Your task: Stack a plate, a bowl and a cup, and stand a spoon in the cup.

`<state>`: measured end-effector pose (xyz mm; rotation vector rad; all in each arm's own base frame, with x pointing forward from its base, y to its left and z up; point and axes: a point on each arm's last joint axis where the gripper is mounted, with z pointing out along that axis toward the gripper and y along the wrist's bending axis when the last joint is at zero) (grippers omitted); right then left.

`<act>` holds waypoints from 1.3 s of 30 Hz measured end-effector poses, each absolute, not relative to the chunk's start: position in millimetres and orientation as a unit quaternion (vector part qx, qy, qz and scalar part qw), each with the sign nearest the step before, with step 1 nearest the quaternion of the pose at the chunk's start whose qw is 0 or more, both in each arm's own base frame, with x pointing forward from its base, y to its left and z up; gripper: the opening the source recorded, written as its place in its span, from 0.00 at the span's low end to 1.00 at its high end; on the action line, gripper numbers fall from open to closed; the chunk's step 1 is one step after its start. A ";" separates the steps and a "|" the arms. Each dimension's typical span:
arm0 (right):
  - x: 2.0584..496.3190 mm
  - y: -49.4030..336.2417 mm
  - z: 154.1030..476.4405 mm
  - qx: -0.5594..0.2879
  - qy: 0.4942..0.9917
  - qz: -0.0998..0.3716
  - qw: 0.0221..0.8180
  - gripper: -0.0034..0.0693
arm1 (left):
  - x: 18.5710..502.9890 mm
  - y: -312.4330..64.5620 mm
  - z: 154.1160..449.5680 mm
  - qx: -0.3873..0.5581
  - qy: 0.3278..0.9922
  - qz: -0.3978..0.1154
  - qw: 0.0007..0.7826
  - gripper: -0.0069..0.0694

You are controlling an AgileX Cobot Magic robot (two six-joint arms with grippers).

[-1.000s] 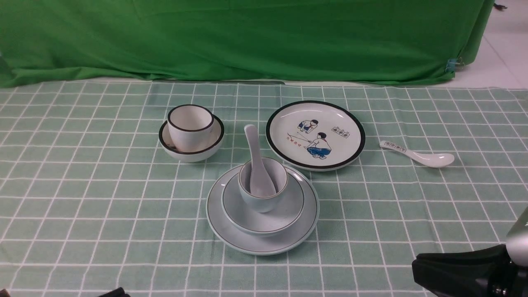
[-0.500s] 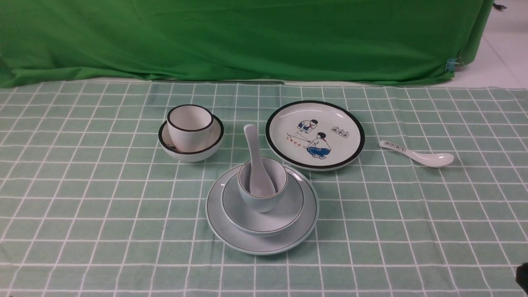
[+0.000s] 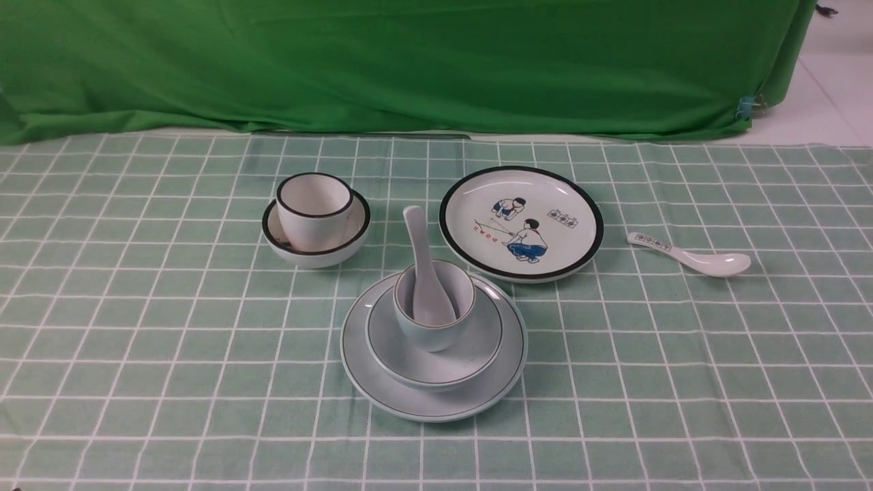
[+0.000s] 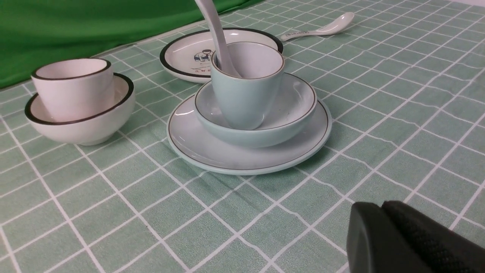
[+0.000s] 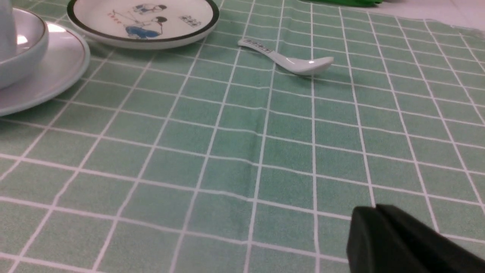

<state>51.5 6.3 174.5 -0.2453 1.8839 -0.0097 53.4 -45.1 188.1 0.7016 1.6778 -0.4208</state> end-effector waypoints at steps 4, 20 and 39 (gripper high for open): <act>51.5 6.3 174.5 -0.105 0.807 -0.004 0.582 0.08 | 53.4 -45.0 188.1 0.304 0.721 -0.179 0.596 0.11; 51.5 6.3 174.5 -0.103 0.807 -0.003 0.582 0.17 | 53.6 -44.8 188.0 0.312 0.718 -0.171 0.598 0.11; 51.5 6.3 174.5 -0.102 0.807 -0.002 0.582 0.22 | 60.1 -20.1 202.6 0.153 0.705 -0.074 0.689 0.11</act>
